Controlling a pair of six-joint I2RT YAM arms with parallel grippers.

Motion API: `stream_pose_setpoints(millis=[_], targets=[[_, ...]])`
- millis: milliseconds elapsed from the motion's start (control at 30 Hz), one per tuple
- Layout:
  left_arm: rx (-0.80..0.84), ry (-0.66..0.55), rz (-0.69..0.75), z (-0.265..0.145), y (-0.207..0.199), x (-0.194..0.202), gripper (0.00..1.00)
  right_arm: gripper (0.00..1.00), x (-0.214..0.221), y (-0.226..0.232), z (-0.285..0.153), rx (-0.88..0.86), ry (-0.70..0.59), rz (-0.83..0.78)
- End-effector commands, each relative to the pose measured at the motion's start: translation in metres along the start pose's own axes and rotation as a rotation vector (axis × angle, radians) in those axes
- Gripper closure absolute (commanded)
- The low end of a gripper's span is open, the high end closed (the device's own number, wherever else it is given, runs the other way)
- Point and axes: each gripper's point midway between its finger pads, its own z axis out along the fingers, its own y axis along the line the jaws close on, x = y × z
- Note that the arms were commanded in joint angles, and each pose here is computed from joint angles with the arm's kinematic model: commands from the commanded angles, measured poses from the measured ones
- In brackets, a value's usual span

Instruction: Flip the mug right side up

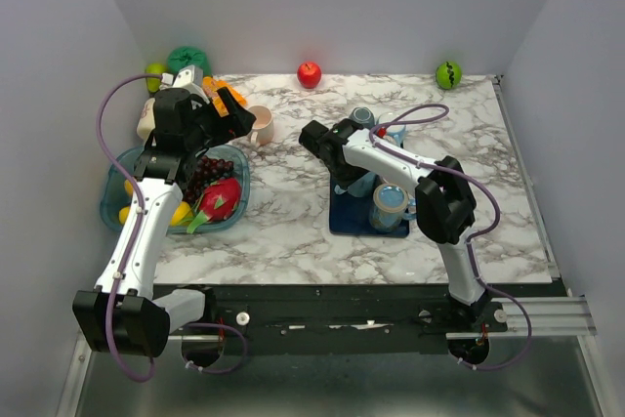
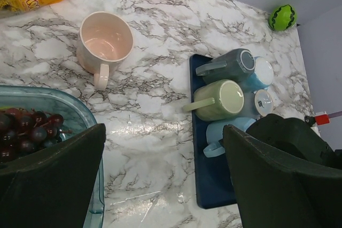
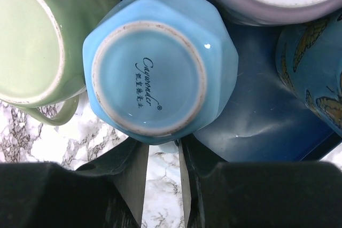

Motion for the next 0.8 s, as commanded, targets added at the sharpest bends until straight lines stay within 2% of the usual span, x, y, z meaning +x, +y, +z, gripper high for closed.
stream_pose_setpoints(millis=[0, 467, 633, 767], targets=[[0.023, -0.01, 0.004, 0.0, -0.004, 0.0, 0.01, 0.62, -0.017, -0.014, 0.016, 0.061, -0.104, -0.045], [0.021, -0.009, 0.004, -0.001, -0.003, 0.001, 0.01, 0.54, -0.01, -0.012, 0.026, 0.057, -0.099, -0.087], [0.019, -0.007, 0.005, -0.001, -0.002, 0.003, 0.01, 0.6, -0.008, -0.011, 0.027, 0.054, -0.094, -0.094], [0.016, -0.009, 0.005, -0.001, -0.001, 0.003, 0.01, 0.6, -0.003, -0.011, 0.03, 0.055, -0.085, -0.107]])
